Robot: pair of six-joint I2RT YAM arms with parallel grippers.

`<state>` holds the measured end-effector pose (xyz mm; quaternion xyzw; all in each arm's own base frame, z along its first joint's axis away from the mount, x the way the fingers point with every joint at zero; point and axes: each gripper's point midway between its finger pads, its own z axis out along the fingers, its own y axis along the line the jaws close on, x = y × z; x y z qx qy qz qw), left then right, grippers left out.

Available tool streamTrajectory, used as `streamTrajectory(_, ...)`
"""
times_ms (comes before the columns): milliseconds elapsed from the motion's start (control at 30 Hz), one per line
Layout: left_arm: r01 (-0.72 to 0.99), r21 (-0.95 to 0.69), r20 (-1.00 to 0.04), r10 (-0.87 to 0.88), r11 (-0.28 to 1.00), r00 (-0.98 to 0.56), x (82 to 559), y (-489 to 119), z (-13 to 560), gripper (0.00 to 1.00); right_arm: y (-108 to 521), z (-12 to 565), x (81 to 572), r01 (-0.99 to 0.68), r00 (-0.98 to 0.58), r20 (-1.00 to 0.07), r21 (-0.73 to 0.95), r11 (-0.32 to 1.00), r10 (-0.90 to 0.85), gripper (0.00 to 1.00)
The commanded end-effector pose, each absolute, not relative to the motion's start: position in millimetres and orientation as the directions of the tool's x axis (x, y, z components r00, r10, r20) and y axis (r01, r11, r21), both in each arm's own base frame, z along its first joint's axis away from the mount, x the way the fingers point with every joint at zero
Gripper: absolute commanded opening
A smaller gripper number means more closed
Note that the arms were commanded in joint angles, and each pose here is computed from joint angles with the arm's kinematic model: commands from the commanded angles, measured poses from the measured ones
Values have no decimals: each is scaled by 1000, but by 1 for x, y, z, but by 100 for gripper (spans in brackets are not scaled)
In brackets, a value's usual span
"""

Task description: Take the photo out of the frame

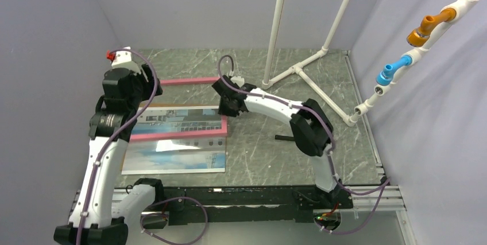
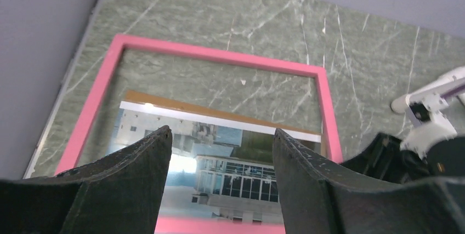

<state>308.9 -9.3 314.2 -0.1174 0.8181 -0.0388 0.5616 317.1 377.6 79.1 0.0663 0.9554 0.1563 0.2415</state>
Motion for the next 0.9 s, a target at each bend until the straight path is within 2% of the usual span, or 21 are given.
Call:
streamTrajectory(0,-170,-159,-955,-195,973,-223,301,4,327,70,395,104,381,37,-826,-502,407,913,257,0)
streamTrajectory(167,-161,-159,-947,-197,974,-253,302,1,312,69,394,98,440,60,-776,-554,413,909,303,0)
streamTrajectory(333,-154,-173,-941,-209,973,-265,305,-1,306,68,400,93,486,-18,-721,-645,382,924,253,0)
streamTrajectory(500,-129,-189,-937,-218,973,-274,306,-6,302,68,396,91,512,-61,-682,-693,371,927,232,0)
streamTrajectory(867,-118,-200,-926,-227,973,-302,310,-10,294,67,386,83,547,26,-628,-704,408,912,333,0)
